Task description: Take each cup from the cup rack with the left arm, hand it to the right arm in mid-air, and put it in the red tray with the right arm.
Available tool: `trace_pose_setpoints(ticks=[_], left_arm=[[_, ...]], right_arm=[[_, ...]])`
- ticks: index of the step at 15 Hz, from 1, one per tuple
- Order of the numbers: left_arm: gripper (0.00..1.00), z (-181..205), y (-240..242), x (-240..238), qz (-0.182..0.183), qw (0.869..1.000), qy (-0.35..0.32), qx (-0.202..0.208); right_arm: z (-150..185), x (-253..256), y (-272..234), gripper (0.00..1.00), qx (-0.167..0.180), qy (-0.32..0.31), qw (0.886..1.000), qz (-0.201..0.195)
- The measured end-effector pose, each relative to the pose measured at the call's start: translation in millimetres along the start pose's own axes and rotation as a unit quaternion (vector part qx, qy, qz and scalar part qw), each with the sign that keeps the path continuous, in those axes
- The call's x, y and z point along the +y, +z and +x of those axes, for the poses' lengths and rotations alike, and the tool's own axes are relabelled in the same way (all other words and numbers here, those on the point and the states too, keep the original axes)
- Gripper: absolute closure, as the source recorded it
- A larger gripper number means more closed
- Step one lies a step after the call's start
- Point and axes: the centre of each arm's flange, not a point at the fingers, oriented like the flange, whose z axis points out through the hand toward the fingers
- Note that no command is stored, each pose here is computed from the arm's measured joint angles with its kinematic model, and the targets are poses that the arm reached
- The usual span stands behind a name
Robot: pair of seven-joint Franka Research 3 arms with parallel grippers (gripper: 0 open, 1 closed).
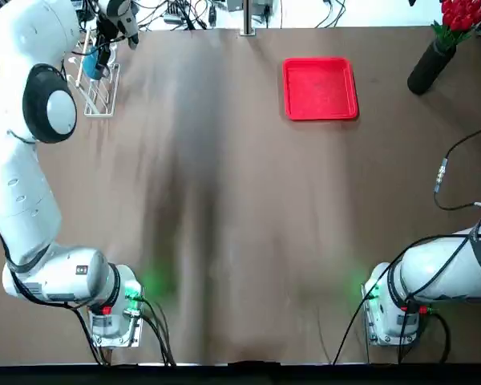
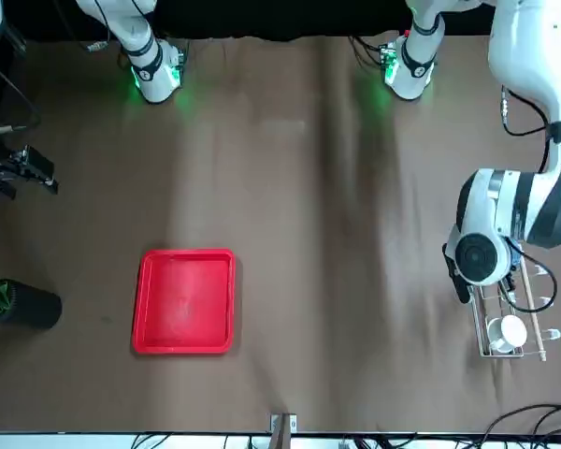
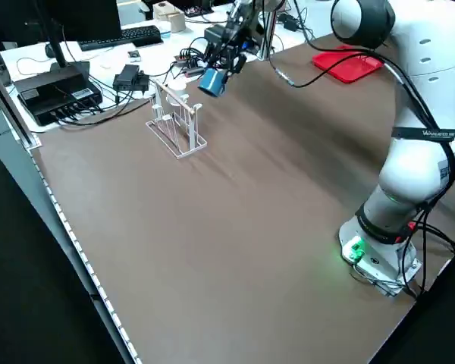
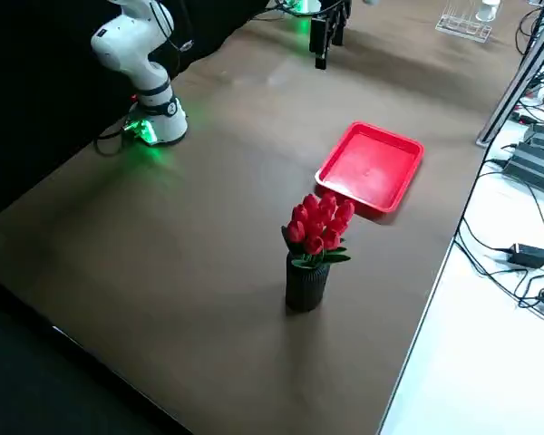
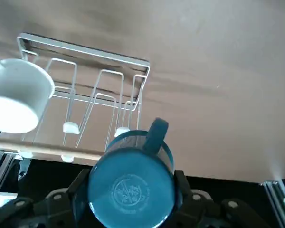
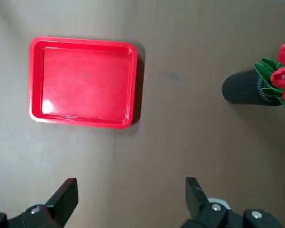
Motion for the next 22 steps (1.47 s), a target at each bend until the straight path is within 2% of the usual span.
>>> trace_pose_setpoints(ticks=[2,4,6,8,11,13,16,19,20,22], left_arm=[[0.26,-1,-20,9,-0.012,0.999,-0.024,0.038],[0.26,-2,-39,20,-0.048,0.992,-0.063,0.099],[0.26,-3,-56,32,-0.102,0.974,-0.113,0.166],[0.26,3,-71,43,-0.163,0.948,-0.156,0.224],[0.26,25,-95,61,-0.268,0.896,-0.203,0.289],[0.26,43,-116,75,-0.327,0.863,-0.217,0.318],[0.26,68,-155,95,-0.382,0.819,-0.24,0.355],[0.26,90,-201,112,-0.429,0.761,-0.266,0.407],[0.26,103,-229,123,-0.467,0.717,-0.272,0.44],[0.26,111,-253,130,-0.502,0.67,-0.273,0.473]], right_arm=[[0,2,0,0.0,0.0,0.0,1.0,-0.004],[0,2,-1,0.0,0.0,0.004,1.0,-0.005],[-1,2,-3,0.0,-0.001,0.017,1.0,-0.005],[-5,1,-12,0.0,-0.007,0.02,1.0,-0.004],[-8,1,-25,0.0,0.0,0.022,1.0,-0.005],[-8,1,-26,0.0,0.001,0.022,1.0,-0.005],[-8,1,-26,0.0,0.0,0.022,1.0,-0.005],[-9,1,-25,0.0,-0.003,0.023,1.0,-0.004],[-9,0,-25,0.0,-0.004,0.022,1.0,-0.004],[-9,-1,-24,0.0,-0.005,0.021,1.0,-0.004]])
